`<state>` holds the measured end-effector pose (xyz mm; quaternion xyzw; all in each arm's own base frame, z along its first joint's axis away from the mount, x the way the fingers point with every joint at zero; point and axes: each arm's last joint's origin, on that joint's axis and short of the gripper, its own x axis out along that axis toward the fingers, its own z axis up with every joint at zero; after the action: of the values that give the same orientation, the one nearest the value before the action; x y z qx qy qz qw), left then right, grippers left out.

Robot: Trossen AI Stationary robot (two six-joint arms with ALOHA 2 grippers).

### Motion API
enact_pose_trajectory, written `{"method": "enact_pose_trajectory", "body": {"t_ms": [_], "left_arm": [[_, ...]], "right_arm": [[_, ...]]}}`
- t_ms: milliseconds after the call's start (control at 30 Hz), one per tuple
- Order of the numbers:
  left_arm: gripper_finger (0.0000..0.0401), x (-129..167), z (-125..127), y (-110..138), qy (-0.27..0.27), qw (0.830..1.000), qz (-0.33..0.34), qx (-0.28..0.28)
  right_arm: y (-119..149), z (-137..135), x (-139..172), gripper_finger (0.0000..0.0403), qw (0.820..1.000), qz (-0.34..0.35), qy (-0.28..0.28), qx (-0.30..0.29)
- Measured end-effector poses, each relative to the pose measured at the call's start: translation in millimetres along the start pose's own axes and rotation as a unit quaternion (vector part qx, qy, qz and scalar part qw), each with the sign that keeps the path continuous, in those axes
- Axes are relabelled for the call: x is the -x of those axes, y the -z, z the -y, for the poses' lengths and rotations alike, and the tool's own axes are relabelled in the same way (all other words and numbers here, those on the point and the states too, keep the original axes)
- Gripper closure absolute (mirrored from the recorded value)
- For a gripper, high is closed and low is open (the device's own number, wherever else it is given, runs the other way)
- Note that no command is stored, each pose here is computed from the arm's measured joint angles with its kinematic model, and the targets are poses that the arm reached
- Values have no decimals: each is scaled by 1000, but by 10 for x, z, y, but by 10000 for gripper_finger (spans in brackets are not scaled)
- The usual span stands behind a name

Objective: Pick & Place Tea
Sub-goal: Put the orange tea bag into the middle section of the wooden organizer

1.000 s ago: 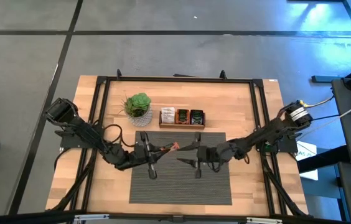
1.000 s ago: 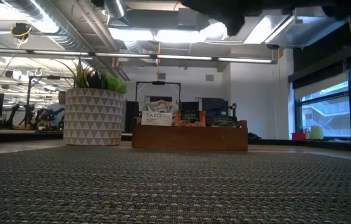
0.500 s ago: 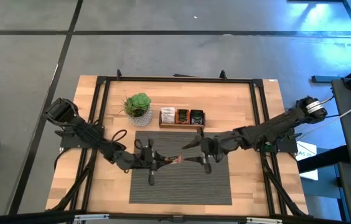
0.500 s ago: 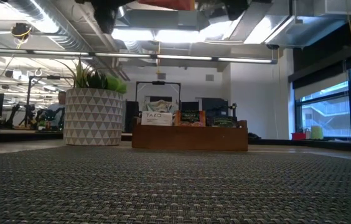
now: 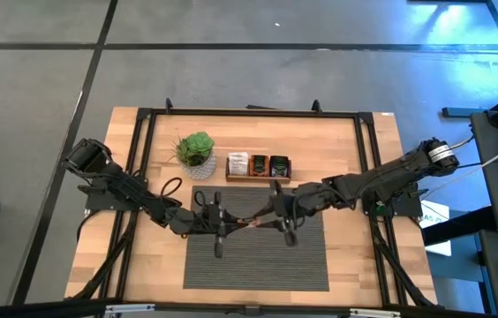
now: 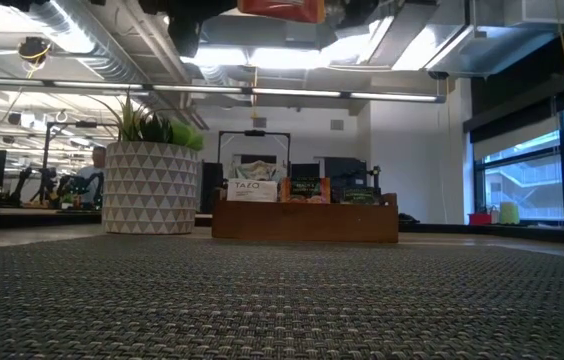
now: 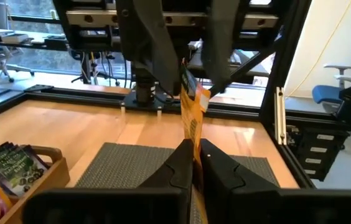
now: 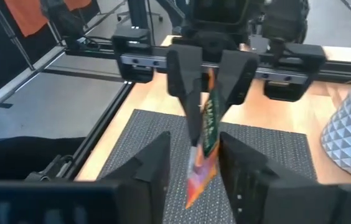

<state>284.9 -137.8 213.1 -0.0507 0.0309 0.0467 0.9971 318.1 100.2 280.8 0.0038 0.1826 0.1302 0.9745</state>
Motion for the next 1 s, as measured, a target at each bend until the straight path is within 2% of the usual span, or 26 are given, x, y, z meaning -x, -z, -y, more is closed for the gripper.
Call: {"method": "enact_pose_trajectory", "body": {"t_ms": [200,267,500,700,867,1000], "left_arm": [[382,1,6,-6,5,1000,3,-11],[381,1,6,-9,5,1000,4,-10],[373,2,4,-9,2,1000,4,-13],[306,130,82,-109,2,1000,13,-22],[267,400,174,-145,11,1000,2,-22],[257,523,249,-146,34,999,-1,-15]], "right_arm": [[-3,7,0,371,1000,1,2,11],[-3,16,0,393,1000,1,4,11],[-2,32,0,398,999,2,34,8],[-15,44,138,399,999,-10,46,12],[251,148,426,400,994,-7,106,-5],[444,313,575,401,983,12,180,24]]}}
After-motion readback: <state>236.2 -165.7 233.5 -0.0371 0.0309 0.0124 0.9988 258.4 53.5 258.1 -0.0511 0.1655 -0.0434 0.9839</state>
